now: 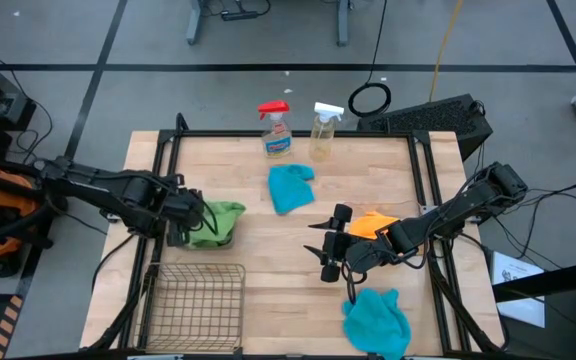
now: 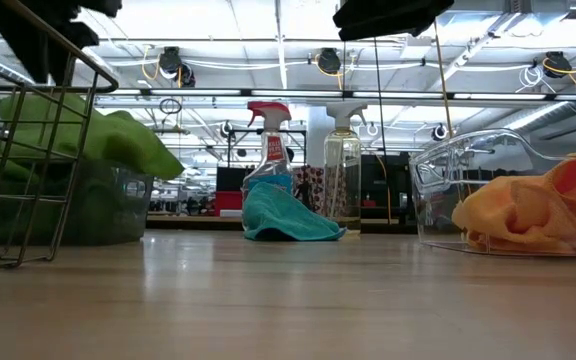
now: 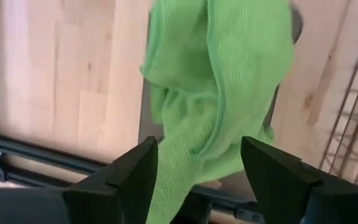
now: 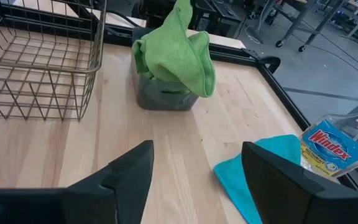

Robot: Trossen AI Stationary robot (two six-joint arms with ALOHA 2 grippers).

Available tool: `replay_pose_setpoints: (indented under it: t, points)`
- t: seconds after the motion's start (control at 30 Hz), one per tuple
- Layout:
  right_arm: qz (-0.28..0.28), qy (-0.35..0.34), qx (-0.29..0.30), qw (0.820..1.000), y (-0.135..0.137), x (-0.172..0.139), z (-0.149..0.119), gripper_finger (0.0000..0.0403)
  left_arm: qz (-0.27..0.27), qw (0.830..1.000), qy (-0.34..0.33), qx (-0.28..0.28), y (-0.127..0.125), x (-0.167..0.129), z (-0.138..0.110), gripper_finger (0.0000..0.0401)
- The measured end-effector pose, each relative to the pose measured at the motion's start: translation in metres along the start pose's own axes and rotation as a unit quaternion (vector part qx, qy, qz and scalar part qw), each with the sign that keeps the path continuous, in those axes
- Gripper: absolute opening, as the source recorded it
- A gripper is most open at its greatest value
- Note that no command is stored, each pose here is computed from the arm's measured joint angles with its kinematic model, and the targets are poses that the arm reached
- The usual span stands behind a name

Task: Sort microfiber towel by color & place in baskets
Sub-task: Put the green microfiber towel into the black bin

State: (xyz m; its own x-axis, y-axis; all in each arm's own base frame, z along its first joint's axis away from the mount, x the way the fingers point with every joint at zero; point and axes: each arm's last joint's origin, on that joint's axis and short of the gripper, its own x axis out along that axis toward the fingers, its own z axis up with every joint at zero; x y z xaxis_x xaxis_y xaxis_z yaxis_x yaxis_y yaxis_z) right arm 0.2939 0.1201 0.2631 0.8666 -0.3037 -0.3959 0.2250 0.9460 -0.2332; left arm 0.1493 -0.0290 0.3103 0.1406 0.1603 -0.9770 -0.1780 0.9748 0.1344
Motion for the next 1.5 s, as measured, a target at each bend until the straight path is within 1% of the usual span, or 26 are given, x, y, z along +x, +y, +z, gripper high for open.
replay_pose_setpoints:
  t: [0.1, 0.17, 0.23, 0.3, 0.37, 0.43, 0.53, 0.73, 0.87, 0.97, 1.03, 1.1, 1.2, 1.4, 1.5]
  points:
    - [0.0, 0.0, 0.0, 1.0, 0.0, 0.0, 0.0, 0.0235, 0.009, 1.0, -0.021, 0.004, 0.002, -0.009, 0.002, 0.0236]
    - [0.0, 0.0, 0.0, 1.0, 0.0, 0.0, 0.0, 0.0235, 0.012, 0.999, -0.048, 0.01, 0.003, -0.016, 0.006, 0.0235]
    - [0.0, 0.0, 0.0, 1.0, 0.0, 0.0, 0.0, 0.0235, 0.0, 0.996, -0.09, 0.014, 0.001, -0.021, 0.013, 0.0235]
    - [0.0, 0.0, 0.0, 1.0, 0.0, 0.0, 0.0, 0.0235, -0.02, 0.988, -0.148, 0.024, -0.004, -0.023, 0.025, 0.0228]
    - [0.0, 0.0, 0.0, 1.0, 0.0, 0.0, 0.0, 0.0235, -0.033, 0.983, -0.176, 0.044, -0.009, -0.019, 0.032, 0.0212]
    - [0.0, 0.0, 0.001, 1.0, 0.0, 0.0, 0.0, 0.0235, -0.024, 0.983, -0.168, 0.076, -0.013, -0.008, 0.037, 0.0189]
    - [0.0, 0.001, 0.009, 1.0, 0.0, 0.0, 0.0, 0.0235, 0.0, 0.989, -0.106, 0.102, -0.015, 0.017, 0.037, 0.0144]
    - [0.001, 0.005, 0.009, 1.0, 0.0, 0.0, -0.001, 0.0235, 0.011, 0.993, -0.061, 0.101, -0.016, 0.063, 0.028, 0.0051]
    - [0.0, 0.005, 0.008, 1.0, 0.0, 0.0, -0.001, 0.0235, 0.019, 0.995, -0.036, 0.089, -0.013, 0.089, 0.019, 0.0009]
    - [-0.001, 0.005, 0.008, 1.0, 0.0, 0.0, -0.001, 0.0235, 0.017, 0.996, -0.039, 0.075, -0.012, 0.106, 0.016, 0.0007]
    - [-0.001, 0.005, 0.007, 1.0, 0.0, 0.0, -0.001, 0.0235, 0.005, 0.997, -0.03, 0.074, -0.011, 0.108, 0.016, 0.0013]
    - [-0.001, 0.005, 0.008, 1.0, 0.0, 0.0, -0.001, 0.0235, 0.003, 0.997, -0.039, 0.069, -0.01, 0.107, 0.02, 0.0016]
    - [-0.001, 0.005, 0.007, 1.0, 0.0, 0.0, -0.001, 0.0235, 0.004, 0.998, -0.024, 0.061, -0.006, 0.11, 0.02, 0.0015]
    - [-0.001, 0.006, 0.006, 1.0, 0.0, 0.0, -0.001, 0.0235, -0.032, 0.998, -0.001, 0.061, -0.003, 0.119, 0.025, 0.0004]
    - [-0.001, 0.007, 0.005, 1.0, 0.0, 0.0, -0.002, 0.0235, -0.028, 0.998, 0.023, 0.052, -0.001, 0.128, 0.028, 0.0003]
